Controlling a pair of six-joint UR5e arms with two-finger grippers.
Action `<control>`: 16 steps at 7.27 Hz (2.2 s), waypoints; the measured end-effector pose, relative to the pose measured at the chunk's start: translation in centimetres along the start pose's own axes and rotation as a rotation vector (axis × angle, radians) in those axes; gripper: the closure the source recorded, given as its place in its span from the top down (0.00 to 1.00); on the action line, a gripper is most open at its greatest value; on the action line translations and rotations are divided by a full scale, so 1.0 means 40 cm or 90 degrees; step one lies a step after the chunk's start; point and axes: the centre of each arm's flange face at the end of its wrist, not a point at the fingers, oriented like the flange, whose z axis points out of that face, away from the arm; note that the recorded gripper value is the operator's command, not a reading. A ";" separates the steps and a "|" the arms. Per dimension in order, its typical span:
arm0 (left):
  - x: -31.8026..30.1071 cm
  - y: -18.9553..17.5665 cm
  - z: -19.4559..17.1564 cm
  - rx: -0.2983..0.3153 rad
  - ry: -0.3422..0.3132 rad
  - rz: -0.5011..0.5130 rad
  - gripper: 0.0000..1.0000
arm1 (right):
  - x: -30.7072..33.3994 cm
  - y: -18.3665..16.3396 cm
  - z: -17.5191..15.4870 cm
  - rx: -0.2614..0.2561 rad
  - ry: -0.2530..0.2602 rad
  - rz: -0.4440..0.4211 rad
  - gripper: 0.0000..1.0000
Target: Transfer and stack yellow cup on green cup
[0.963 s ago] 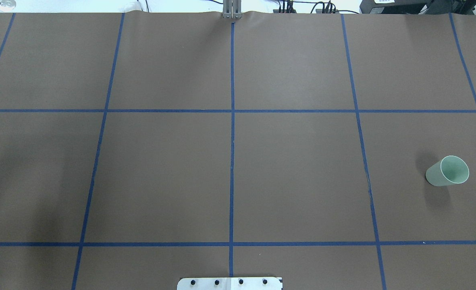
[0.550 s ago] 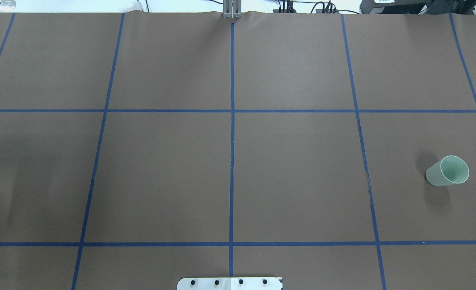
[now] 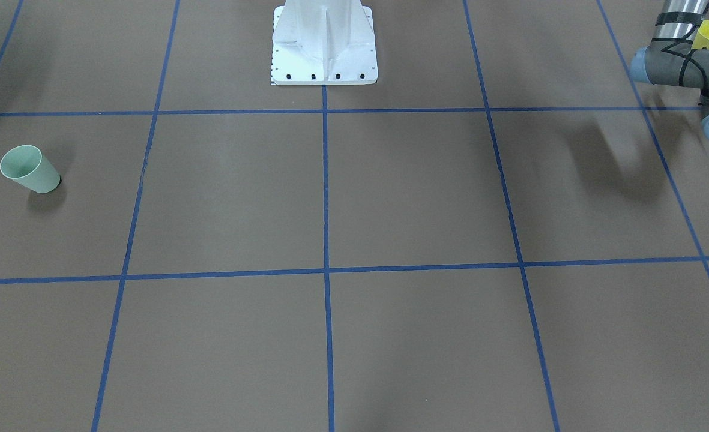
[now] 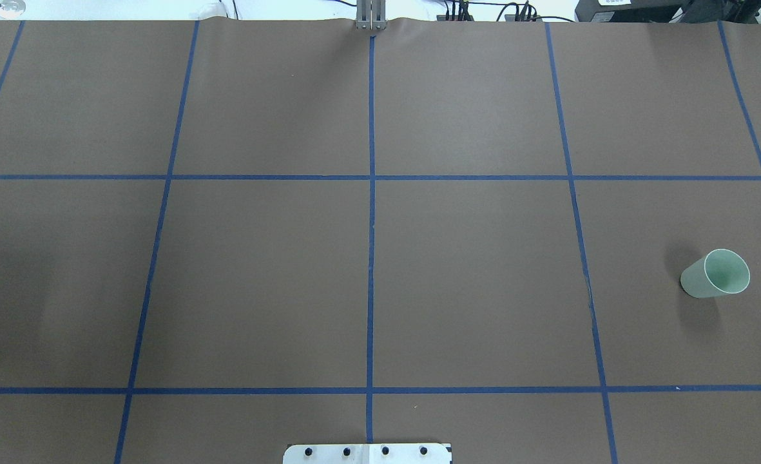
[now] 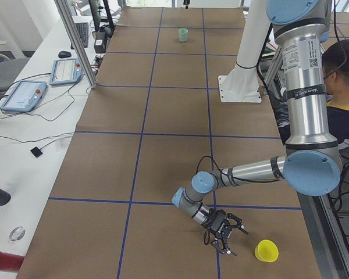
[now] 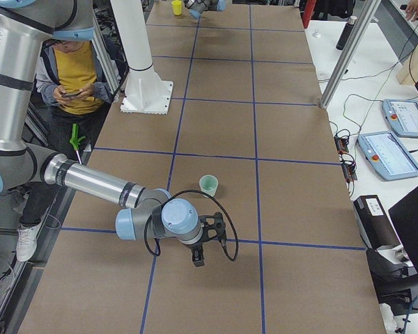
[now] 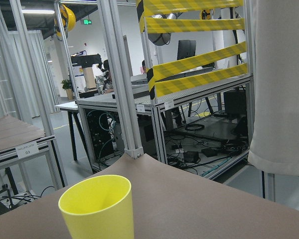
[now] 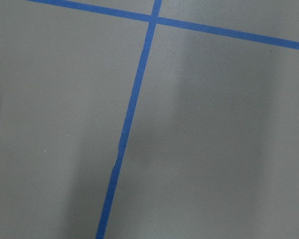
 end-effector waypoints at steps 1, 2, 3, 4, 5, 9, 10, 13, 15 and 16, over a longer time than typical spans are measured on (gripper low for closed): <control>-0.011 0.014 0.015 -0.001 -0.019 -0.004 1.00 | 0.000 0.000 0.000 0.000 0.000 0.000 1.00; -0.016 0.024 0.036 0.002 -0.035 -0.009 1.00 | 0.000 0.000 0.000 0.000 0.000 0.000 1.00; -0.017 0.027 0.058 0.007 -0.048 -0.015 1.00 | -0.001 -0.001 -0.001 0.000 0.000 0.000 1.00; -0.015 0.027 0.078 0.011 -0.060 -0.019 1.00 | -0.001 -0.001 -0.001 0.001 0.000 -0.001 1.00; -0.010 0.023 0.102 0.015 -0.072 -0.025 1.00 | -0.001 -0.001 -0.001 0.001 0.000 -0.001 1.00; 0.011 0.001 0.176 0.030 -0.103 -0.043 1.00 | 0.000 0.000 0.000 0.000 0.000 0.000 1.00; 0.012 0.002 0.181 0.029 -0.107 -0.044 1.00 | 0.000 0.000 0.000 0.000 -0.001 0.000 1.00; 0.028 0.003 0.215 0.026 -0.120 -0.048 1.00 | 0.000 0.000 0.000 0.000 -0.001 0.000 1.00; 0.037 0.003 0.235 0.025 -0.129 -0.052 1.00 | -0.001 -0.003 -0.001 0.001 -0.001 -0.001 1.00; 0.040 0.002 0.242 0.026 -0.133 -0.054 1.00 | -0.002 -0.005 -0.001 0.001 -0.001 -0.002 1.00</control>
